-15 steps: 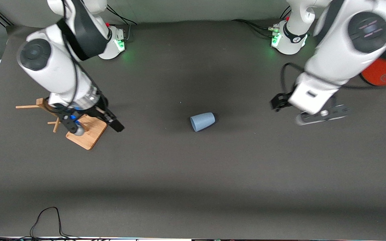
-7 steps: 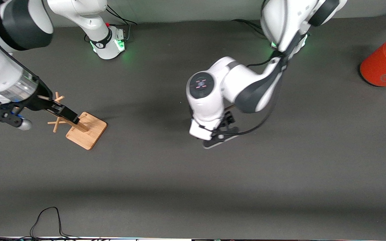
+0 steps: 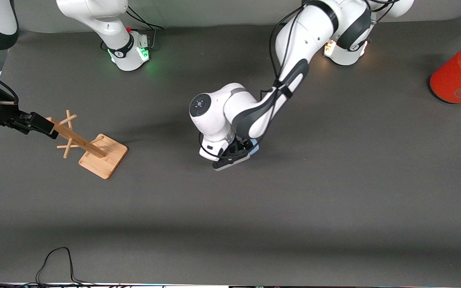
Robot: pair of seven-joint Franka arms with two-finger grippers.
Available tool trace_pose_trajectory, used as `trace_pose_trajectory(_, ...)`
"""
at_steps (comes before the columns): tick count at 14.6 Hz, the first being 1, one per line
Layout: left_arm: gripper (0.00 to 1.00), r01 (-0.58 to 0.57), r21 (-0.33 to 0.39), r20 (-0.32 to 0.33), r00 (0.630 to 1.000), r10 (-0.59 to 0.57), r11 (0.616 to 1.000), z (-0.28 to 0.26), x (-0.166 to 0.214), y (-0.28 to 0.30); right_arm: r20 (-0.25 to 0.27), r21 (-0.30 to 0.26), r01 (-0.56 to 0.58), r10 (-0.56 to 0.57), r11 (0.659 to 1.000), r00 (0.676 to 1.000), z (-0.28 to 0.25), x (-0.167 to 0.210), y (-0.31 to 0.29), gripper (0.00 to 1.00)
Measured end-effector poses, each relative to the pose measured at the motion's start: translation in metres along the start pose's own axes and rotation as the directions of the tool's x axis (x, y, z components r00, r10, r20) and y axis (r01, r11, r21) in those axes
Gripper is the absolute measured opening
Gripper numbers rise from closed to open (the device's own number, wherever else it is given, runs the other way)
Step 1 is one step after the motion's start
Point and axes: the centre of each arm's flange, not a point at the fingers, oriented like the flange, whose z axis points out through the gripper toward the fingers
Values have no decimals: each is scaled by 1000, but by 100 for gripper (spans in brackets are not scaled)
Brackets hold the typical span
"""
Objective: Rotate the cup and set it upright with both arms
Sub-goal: 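Withdraw the right gripper while the left gripper reaches and grasps the cup, then rotate the cup upright with the left gripper and lower it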
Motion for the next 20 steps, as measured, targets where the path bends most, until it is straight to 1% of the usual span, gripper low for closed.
trace_pose_trajectory(2,97,-118,33,12,993,117,992,13,-22,8,25,-3,17,-17,1000,1000,-8,-5,-3,100)
trace_pose_trajectory(3,95,-187,61,26,982,186,980,18,-31,8,28,-4,23,-23,1000,999,-12,-7,-5,100)
trace_pose_trajectory(5,93,-328,109,60,945,323,939,24,-42,6,28,-3,29,-29,1000,999,-17,-11,-7,100)
trace_pose_trajectory(7,93,-433,139,85,901,425,891,28,-38,0,27,-3,33,-33,999,999,-17,-11,-9,100)
trace_pose_trajectory(8,87,-468,145,90,883,460,872,30,-33,-2,29,-3,34,-34,999,999,-17,-12,-9,100)
trace_pose_trajectory(9,78,-496,149,94,868,487,856,32,-29,-4,32,-3,35,-35,999,999,-17,-12,-10,100)
trace_pose_trajectory(10,70,-515,154,96,857,506,843,33,-25,-6,37,-4,35,-35,999,999,-16,-13,-10,100)
trace_pose_trajectory(11,70,-528,158,98,849,519,834,35,-22,-8,42,-5,35,-35,999,999,-16,-14,-10,100)
trace_pose_trajectory(12,65,-538,159,98,843,529,828,35,-19,-8,42,-5,35,-35,999,998,-16,-14,-10,100)
trace_pose_trajectory(13,65,-541,159,98,841,533,826,35,-18,-9,42,-5,35,-35,999,998,-17,-14,-10,100)
trace_pose_trajectory(14,69,-541,156,97,841,532,827,34,-17,-9,42,-5,36,-35,999,998,-17,-14,-10,100)
trace_pose_trajectory(16,89,-531,145,92,847,523,835,30,-15,-8,43,-5,36,-36,999,998,-17,-14,-10,100)
trace_pose_trajectory(17,96,-514,138,88,858,507,847,27,-12,-8,43,-5,37,-37,999,998,-16,-14,-10,100)
trace_pose_trajectory(18,96,-488,126,82,873,481,864,24,-9,-8,43,-5,38,-38,999,998,-16,-15,-11,100)
trace_pose_trajectory(20,97,-395,80,65,918,390,915,15,7,-8,44,-5,41,-41,999,998,-17,-15,-12,100)
